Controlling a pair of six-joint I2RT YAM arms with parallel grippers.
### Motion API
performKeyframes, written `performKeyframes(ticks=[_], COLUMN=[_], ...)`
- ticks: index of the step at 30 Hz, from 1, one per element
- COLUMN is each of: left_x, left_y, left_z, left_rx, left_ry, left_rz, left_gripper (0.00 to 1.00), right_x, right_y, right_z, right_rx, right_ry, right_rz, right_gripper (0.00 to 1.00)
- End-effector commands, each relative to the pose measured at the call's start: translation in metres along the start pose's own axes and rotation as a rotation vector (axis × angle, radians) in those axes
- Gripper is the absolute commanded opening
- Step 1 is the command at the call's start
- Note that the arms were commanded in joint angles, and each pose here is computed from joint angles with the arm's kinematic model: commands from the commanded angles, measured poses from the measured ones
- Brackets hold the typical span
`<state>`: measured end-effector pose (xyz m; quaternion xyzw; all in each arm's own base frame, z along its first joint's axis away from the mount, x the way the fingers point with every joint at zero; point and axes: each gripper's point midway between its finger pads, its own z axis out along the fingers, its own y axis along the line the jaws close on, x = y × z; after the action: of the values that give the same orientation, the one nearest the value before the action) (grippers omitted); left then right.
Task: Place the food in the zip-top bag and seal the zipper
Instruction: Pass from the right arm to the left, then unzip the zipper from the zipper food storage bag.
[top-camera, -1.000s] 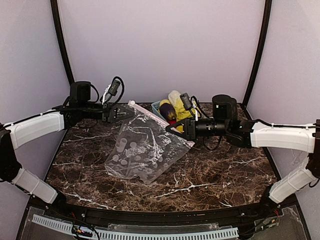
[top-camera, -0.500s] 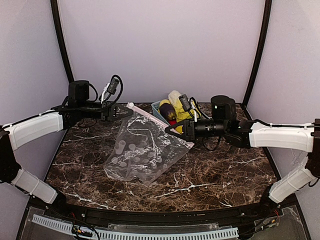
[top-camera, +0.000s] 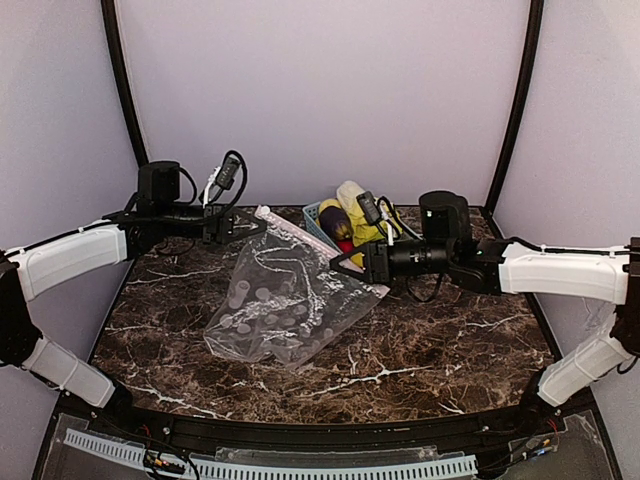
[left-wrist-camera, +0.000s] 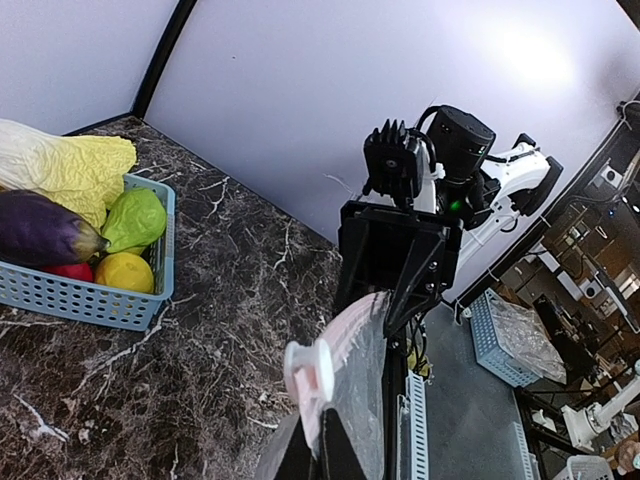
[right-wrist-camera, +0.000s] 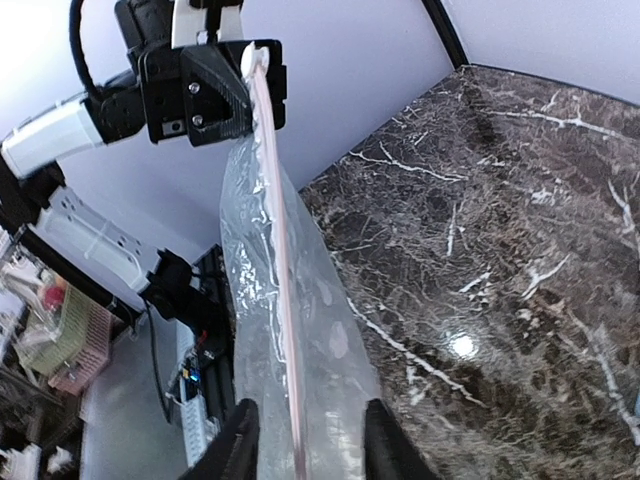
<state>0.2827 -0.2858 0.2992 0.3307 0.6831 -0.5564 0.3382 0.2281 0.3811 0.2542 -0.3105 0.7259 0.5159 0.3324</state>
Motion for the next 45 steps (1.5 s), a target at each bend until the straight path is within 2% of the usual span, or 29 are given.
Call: performKeyframes(ticks=[1,3,8,12,24,32,45], left_x=[0.011,0.017,0.037,0.043,0.047,0.048,0.048], left_y=[-0.025,-0.034,-0.053,-0.057,-0.057,-0.059,-0.059], left_z=[0.007,0.013,0.029,0.035,0.038,0.039,0.039], left_rx=[0.078,0.109,0.171,0.188,0.187,0.193,0.191], left_ry=[0.044,0.070,0.151,0.174,0.183,0.186,0.189], left_rz=[0.044,0.052,0.056,0.049,0.045,0.048,0.049], left_gripper=[0.01,0.01,0.01,0.01,0.01,0.01,0.01], right_x=[-0.027,-0.033,-0.048,-0.056,-0.039,-0.039,-0.044], right_y=[0.013,0.019,0.040,0.052,0.066,0.066,0.068], right_z=[-0.013,-0.014,-0.007,0.005,0.042,0.050,0.052], right_rx=[0.021,0.014,-0.059,-0.103,-0.179,-0.207,-0.221], right_ry=[-0.042,-0.039,-0.017,0.002,0.081,0.082,0.061], right_rz=[-0.073,-0.095,-0.147,-0.169,-0.138,-0.074,-0.046], right_gripper=[0.45,0.50,0.51,0.47,0.35,0.33,0.21])
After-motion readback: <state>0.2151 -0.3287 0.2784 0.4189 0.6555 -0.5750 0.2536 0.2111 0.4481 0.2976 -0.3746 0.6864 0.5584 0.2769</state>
